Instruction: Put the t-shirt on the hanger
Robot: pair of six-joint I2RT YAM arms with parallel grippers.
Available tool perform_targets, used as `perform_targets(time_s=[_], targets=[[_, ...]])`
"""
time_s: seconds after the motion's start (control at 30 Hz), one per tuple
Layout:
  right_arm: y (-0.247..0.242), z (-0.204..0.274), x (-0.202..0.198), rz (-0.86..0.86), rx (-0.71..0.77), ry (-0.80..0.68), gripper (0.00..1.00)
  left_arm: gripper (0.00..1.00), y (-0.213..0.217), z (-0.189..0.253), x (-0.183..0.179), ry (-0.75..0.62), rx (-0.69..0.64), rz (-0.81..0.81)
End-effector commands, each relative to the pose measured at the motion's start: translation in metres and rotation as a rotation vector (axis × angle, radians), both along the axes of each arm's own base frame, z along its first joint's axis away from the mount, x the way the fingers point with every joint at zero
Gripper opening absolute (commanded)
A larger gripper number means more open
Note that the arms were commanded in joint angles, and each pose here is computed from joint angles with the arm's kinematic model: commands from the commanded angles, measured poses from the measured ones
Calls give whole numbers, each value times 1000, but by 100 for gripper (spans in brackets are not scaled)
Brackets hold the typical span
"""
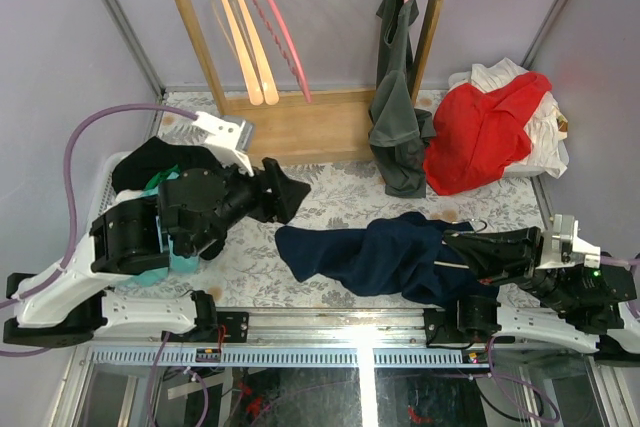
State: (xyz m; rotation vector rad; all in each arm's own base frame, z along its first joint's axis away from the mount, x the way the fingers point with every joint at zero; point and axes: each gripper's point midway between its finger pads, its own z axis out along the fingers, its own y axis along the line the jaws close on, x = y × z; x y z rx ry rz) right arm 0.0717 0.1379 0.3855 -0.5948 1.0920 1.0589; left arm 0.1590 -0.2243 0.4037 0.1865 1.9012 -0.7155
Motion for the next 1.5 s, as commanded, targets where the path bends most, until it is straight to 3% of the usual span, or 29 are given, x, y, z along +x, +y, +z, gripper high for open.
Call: perform_targets(time_s=[0.0,0.27,0.77,1.0,1.2,1.47], targets=[[-24,48,-4,30,256,22,0,66,-43,23,-18,-96,29,-254],[-5,47,-6,67,241,49,0,71,-81,32,-60,-155,69,-570],[19,43,-12,122,216,69,0,74,-101,33,-90,-200,120,-811],[28,44,-18,159,212,71,0,65,-118,2,-108,-126,192,-959],[36,48,-22,189,217,68,0,59,-128,-14,-111,-96,250,-994],[51,47,-26,216,205,71,0,40,-138,-14,-113,-96,250,-1022]])
